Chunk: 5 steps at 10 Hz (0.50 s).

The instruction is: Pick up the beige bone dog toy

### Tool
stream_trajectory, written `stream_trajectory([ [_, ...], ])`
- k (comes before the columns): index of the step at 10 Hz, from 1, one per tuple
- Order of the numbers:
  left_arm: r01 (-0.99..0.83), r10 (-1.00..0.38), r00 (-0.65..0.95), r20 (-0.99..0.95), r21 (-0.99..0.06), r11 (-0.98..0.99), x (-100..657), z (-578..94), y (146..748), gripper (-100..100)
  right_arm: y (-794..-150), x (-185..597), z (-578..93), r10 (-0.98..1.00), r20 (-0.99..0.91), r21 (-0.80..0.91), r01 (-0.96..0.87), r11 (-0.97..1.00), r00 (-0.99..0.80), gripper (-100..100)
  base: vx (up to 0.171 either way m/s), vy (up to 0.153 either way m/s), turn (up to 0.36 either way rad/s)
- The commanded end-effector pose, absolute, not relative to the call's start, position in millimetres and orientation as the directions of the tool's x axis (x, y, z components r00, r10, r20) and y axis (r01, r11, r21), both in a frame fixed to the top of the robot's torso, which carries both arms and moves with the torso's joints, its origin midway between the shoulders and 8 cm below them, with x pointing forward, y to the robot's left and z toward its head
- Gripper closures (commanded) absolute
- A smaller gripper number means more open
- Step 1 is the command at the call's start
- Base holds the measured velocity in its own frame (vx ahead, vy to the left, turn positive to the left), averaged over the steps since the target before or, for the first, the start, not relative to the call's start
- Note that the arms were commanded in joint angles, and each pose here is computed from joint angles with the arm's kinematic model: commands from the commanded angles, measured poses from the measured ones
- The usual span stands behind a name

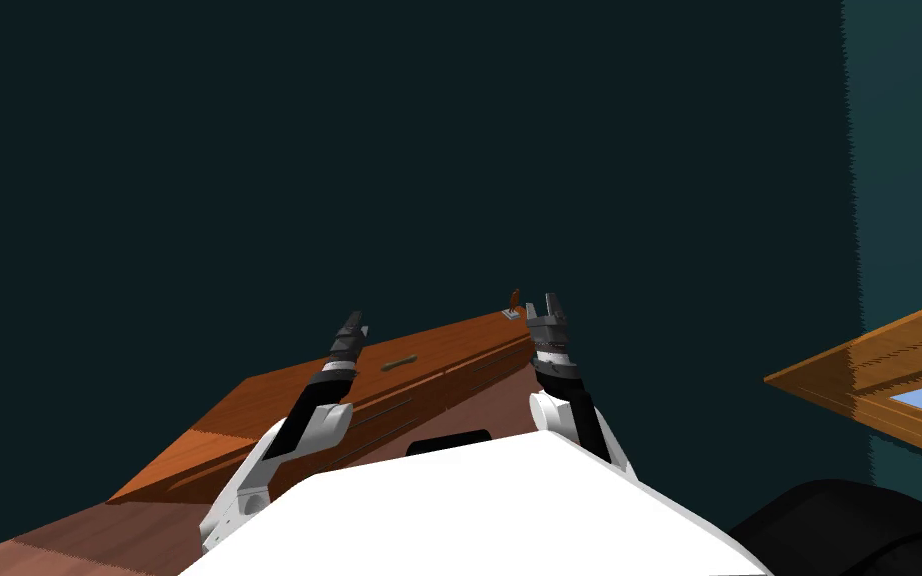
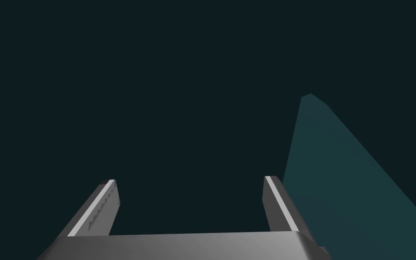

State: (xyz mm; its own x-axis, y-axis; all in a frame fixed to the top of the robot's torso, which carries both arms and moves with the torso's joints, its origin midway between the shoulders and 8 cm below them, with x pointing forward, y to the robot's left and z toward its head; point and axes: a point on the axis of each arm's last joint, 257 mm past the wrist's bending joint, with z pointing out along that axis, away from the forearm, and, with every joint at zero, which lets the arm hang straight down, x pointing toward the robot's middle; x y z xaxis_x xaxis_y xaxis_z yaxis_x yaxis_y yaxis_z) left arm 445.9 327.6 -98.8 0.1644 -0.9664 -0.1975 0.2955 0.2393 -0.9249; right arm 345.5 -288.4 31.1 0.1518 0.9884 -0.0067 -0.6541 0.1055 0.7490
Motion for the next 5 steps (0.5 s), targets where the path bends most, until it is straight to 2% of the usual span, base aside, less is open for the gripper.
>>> stream_trajectory([
  [1, 0.253, -0.967, 0.164, -0.195, -0.939, 0.232, 454, -112, 331, -100, -288, 346, 31, 0.988, -0.007, 0.749, -0.654, 0.106, 0.152, 0, -0.028, -0.018, -0.044],
  [3, 0.164, -0.968, 0.171, -0.185, -0.963, 0.213, 470, -141, 347, -100, -288, 346, 31, 0.988, -0.007, 0.749, -0.654, 0.106, 0.152, 0, -0.034, -0.031, -0.132],
  [5, 0.085, -0.968, 0.176, -0.18, -0.977, 0.197, 478, -168, 359, -100, -288, 346, 31, 0.988, -0.007, 0.749, -0.654, 0.106, 0.152, 0, -0.024, -0.025, -0.055],
])
